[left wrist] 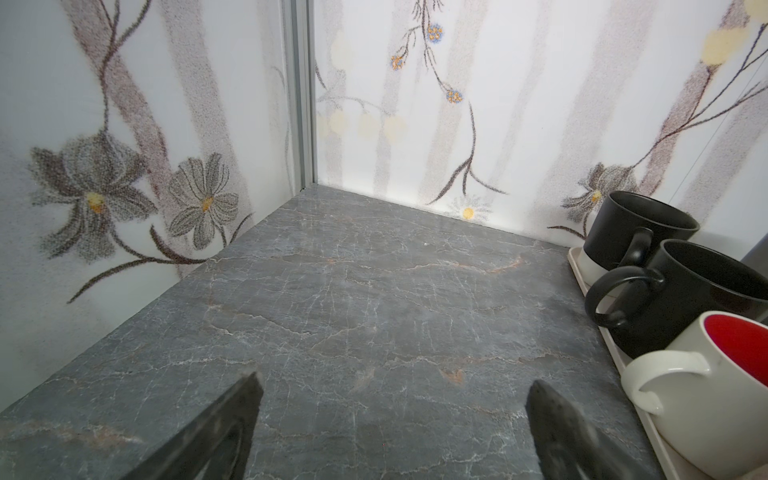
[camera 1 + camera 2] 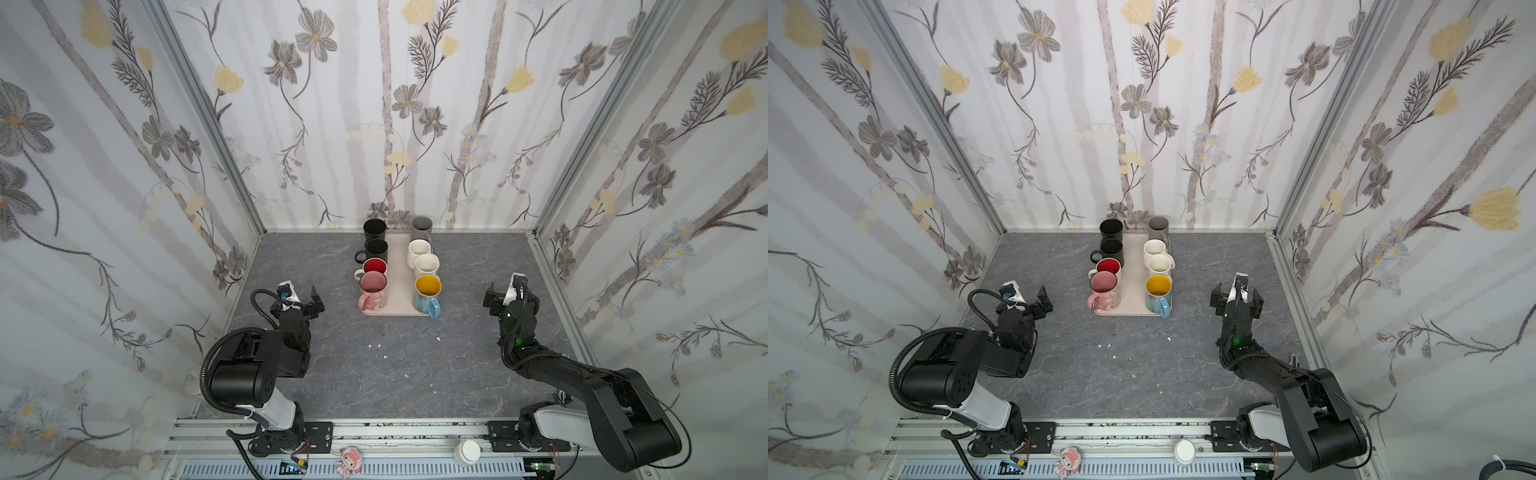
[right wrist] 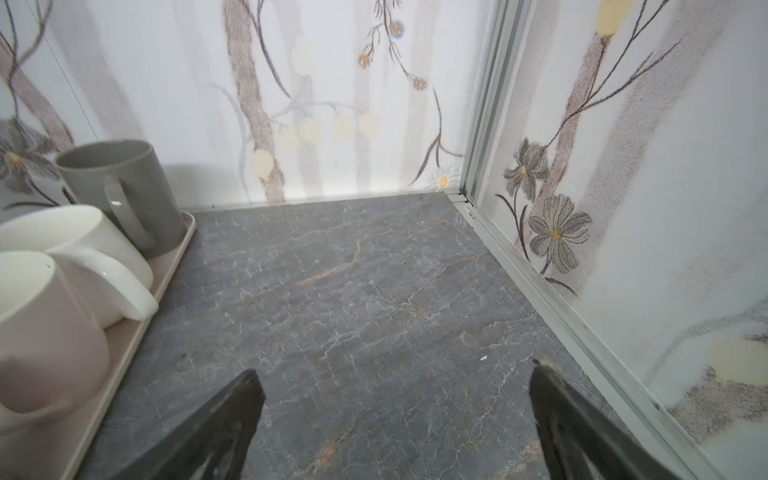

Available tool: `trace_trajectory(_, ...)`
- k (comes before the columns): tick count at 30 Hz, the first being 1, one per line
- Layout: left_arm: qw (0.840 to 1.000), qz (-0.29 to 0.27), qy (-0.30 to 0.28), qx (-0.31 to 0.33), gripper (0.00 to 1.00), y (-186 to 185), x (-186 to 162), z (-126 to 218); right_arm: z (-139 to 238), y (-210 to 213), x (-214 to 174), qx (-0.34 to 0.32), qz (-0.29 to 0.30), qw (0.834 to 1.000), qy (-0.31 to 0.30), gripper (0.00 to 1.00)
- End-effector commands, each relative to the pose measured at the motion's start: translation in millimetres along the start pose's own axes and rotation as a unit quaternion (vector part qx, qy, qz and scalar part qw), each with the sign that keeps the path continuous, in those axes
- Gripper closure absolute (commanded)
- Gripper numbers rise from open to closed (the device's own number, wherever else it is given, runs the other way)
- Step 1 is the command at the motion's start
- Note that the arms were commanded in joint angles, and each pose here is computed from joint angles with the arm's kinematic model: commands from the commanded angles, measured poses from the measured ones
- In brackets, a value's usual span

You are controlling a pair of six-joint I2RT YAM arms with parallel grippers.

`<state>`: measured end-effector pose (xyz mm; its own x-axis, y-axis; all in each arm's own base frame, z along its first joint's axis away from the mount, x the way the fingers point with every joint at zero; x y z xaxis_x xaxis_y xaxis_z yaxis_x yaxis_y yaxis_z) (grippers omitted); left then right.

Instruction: Turn the mug right side up

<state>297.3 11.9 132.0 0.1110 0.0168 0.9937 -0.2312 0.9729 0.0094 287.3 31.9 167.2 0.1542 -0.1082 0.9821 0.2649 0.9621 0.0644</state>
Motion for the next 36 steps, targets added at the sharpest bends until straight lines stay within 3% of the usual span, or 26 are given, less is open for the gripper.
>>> trace_trajectory(1, 1.000, 0.001, -0.016, 0.000, 0.00, 0.1, 5.3, 0.3, -4.1, -7.2, -0.1, -0.036, 0.023, 0.999, -0.033, 0.00)
trace_trajectory(6, 1.000, 0.002, -0.017, 0.000, 0.00, 0.2, 5.6, 0.3, -3.1, -22.5, -10.1, -0.023, -0.005, 0.997, -0.075, 0.01)
trace_trajectory(11, 1.000, 0.001, -0.016, 0.000, 0.00, 0.1, 5.3, 0.3, -17.3, -37.2, -16.4, 0.025, -0.047, 0.998, -0.033, 0.00)
trace_trajectory(14, 1.000, 0.002, -0.016, 0.000, 0.00, 0.2, 5.2, 0.4, -8.6, -43.3, -18.6, 0.045, -0.059, 0.995, -0.061, 0.00)
trace_trajectory(16, 1.000, 0.002, -0.017, 0.001, 0.00, 0.2, 5.4, 0.4, -15.3, -41.8, -20.0, 0.039, -0.057, 0.997, -0.038, 0.00)
trace_trajectory(36, 1.000, 0.001, -0.016, 0.001, 0.00, 0.3, 4.8, 0.5, -11.1, -46.4, -19.8, 0.015, -0.064, 0.996, -0.057, 0.00)
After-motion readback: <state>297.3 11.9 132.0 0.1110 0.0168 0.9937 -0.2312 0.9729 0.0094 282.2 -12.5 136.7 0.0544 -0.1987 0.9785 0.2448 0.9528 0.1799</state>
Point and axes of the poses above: each gripper's point midway between its finger pads, its own z axis back along the fingers, its own y axis along the line the jaws close on, x = y × z, the point moved 8 cm from there along z, back along the fingers, and after that the axes turned 8 degrees about -z, right-handed, at the moved point
